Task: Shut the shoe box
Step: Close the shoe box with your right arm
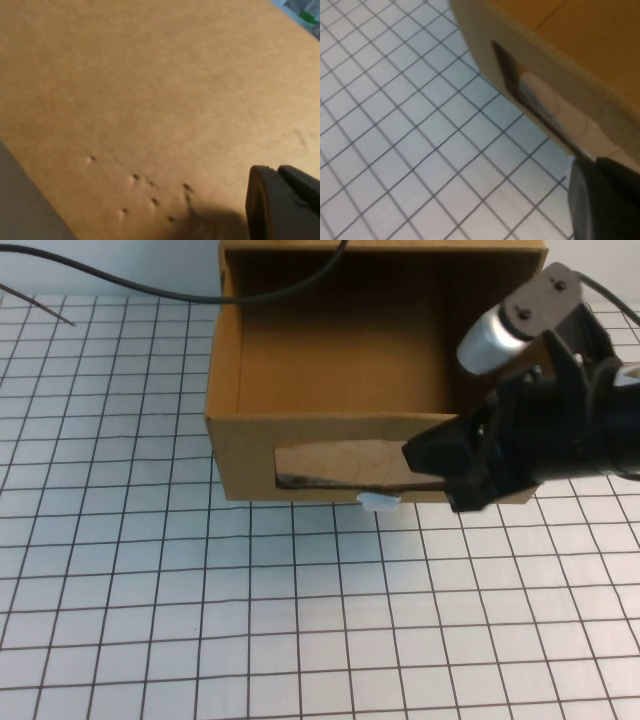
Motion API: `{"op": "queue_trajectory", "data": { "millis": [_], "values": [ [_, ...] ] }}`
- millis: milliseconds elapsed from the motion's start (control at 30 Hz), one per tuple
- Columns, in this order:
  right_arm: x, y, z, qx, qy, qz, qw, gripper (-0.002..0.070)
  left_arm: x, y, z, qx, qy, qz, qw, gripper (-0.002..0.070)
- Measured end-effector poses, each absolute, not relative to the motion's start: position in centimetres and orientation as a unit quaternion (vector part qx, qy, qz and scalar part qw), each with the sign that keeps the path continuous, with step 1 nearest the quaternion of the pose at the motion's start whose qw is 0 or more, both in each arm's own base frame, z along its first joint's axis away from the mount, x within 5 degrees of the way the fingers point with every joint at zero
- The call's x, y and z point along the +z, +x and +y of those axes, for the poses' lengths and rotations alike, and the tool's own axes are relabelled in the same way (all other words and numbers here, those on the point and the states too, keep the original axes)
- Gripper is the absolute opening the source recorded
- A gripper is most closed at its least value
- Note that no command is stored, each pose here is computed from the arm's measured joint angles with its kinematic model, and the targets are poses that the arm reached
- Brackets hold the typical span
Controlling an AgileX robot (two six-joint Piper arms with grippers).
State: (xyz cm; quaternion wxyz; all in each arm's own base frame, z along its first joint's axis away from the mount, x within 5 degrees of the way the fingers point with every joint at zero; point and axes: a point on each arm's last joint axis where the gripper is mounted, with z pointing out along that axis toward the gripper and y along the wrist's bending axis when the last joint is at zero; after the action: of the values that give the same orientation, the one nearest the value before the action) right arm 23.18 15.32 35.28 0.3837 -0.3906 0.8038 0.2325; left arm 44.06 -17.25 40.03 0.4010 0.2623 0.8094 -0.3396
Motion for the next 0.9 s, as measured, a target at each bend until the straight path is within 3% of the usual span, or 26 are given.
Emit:
{"op": "queue_trajectory", "data": {
  "millis": [467,900],
  "values": [
    [34.2,32.3,18.9,0.205,-0.383,0.807,0.4,-0.0014,39.1,45.1,-17.5,-0.34,0.253,0.814,0.396,-0.0005],
    [35.4,39.6,17.9,0.196,-0.345,0.805,0.44,-0.0014,39.1,45.0,-17.5,-0.343,0.254,0.814,0.394,-0.0005]
  ]
}}
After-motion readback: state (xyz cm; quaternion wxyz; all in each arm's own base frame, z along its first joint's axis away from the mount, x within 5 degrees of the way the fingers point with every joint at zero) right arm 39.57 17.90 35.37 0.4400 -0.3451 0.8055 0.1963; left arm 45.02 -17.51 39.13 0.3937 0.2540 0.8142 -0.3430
